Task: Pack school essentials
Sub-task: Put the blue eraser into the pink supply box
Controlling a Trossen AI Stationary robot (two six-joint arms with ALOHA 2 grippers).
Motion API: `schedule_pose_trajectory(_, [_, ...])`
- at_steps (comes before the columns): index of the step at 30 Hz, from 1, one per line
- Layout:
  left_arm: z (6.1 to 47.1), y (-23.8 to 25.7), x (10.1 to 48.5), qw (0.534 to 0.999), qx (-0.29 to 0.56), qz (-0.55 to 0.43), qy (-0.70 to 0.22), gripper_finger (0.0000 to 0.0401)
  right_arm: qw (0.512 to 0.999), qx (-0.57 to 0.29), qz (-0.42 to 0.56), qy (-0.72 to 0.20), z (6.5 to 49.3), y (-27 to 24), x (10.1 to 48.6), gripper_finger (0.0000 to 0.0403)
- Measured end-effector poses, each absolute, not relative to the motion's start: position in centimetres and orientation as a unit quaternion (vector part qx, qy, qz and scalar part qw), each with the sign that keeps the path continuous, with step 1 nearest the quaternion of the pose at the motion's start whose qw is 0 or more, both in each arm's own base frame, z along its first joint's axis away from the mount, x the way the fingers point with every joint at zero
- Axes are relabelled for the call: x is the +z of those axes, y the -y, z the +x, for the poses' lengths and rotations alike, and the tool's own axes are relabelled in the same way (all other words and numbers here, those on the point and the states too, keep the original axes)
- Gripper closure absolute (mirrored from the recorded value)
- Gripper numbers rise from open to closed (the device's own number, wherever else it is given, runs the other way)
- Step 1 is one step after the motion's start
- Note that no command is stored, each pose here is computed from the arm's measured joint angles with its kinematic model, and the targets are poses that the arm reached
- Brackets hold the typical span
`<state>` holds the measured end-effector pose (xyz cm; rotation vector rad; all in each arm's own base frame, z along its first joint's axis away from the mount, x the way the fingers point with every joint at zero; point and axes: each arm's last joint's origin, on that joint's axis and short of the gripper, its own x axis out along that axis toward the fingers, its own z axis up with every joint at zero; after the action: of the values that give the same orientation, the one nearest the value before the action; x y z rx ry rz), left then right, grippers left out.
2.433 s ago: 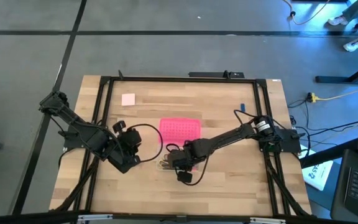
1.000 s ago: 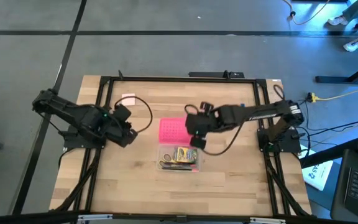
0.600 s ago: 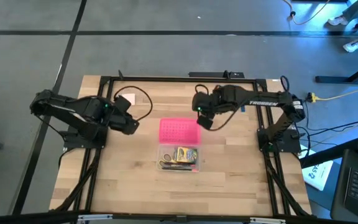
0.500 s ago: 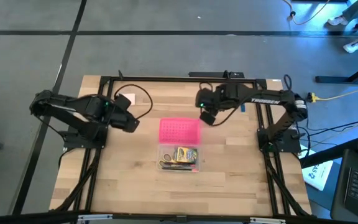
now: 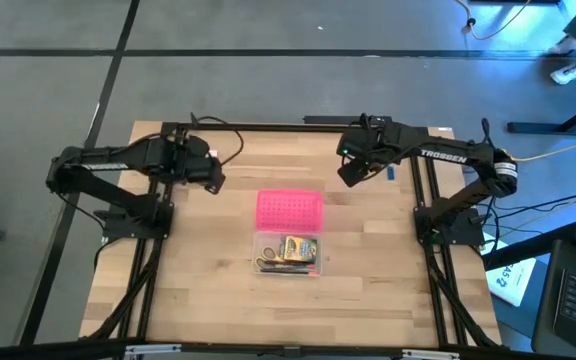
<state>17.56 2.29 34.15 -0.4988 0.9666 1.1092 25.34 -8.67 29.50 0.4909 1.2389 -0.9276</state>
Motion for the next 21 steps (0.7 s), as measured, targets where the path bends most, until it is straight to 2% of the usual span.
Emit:
schedule_pose_trajectory(4, [17.4,-3.6,34.1,0.696,0.496,-0.246,-0.457,0.0282,0.688,-0.411,0.205,-0.562,25.1,9.4,29.4,0.0253])
schedule_pose_trajectory(12, [17.5,-5.6,34.1,0.694,0.509,-0.262,-0.437,0.0282,0.674,-0.437,0.190,-0.564,24.5,10.6,29.5,0.0253])
schedule_pose_trajectory(16, [18.2,-6.4,33.6,0.714,0.486,-0.253,-0.435,0.0282,0.664,-0.444,0.194,-0.570,24.1,11.0,29.4,0.0253])
schedule_pose_trajectory(21, [19.3,-7.4,32.6,0.757,0.411,-0.257,-0.439,0.0282,0.658,-0.448,0.206,-0.569,23.7,11.7,29.4,0.0253])
